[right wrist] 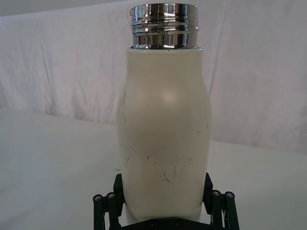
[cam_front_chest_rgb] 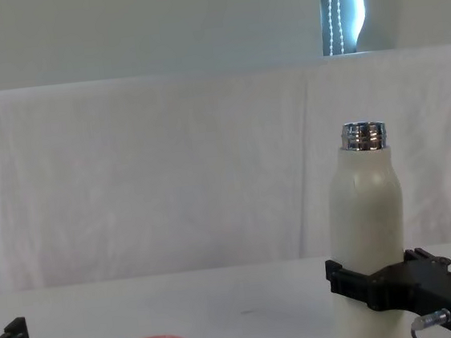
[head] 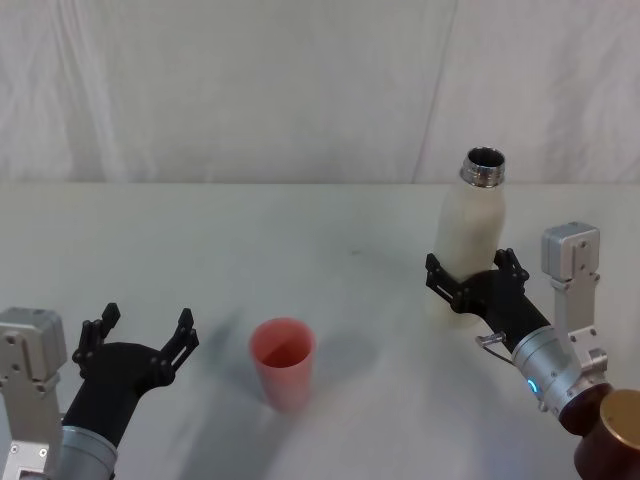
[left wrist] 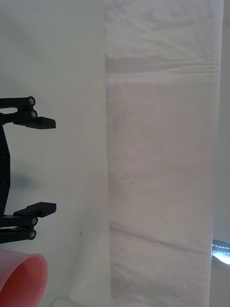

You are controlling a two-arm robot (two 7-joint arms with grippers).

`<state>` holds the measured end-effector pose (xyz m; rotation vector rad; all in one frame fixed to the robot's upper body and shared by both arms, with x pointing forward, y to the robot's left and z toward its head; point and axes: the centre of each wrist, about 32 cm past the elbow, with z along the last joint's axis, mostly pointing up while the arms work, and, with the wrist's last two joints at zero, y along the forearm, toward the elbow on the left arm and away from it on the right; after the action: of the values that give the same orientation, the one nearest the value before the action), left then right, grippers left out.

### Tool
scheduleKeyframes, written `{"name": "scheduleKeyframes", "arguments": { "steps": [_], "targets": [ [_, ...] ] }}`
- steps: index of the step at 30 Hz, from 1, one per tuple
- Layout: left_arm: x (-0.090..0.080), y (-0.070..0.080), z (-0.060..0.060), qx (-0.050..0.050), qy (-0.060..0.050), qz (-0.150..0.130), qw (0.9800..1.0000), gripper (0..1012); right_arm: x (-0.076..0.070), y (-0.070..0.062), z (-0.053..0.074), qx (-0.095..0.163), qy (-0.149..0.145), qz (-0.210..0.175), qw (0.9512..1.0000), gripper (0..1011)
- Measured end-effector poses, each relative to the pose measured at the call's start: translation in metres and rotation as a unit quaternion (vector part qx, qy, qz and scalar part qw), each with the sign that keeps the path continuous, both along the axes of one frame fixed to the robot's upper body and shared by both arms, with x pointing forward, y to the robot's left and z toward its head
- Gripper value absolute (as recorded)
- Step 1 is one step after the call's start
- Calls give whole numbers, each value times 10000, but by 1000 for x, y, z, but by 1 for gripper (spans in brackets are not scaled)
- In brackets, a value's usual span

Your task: Grasp the thermos with one hand and pour water into the cup lid.

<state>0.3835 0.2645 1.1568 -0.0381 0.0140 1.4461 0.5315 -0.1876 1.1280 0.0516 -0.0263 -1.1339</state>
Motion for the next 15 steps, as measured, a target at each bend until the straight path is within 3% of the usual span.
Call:
{"name": "scheduleKeyframes", "arguments": {
  "steps": [15],
  "targets": [
    [0, 0, 0, 0, 0, 0, 10000, 1001, 0, 0, 0, -2, 1, 1, 10000, 951]
  ]
}}
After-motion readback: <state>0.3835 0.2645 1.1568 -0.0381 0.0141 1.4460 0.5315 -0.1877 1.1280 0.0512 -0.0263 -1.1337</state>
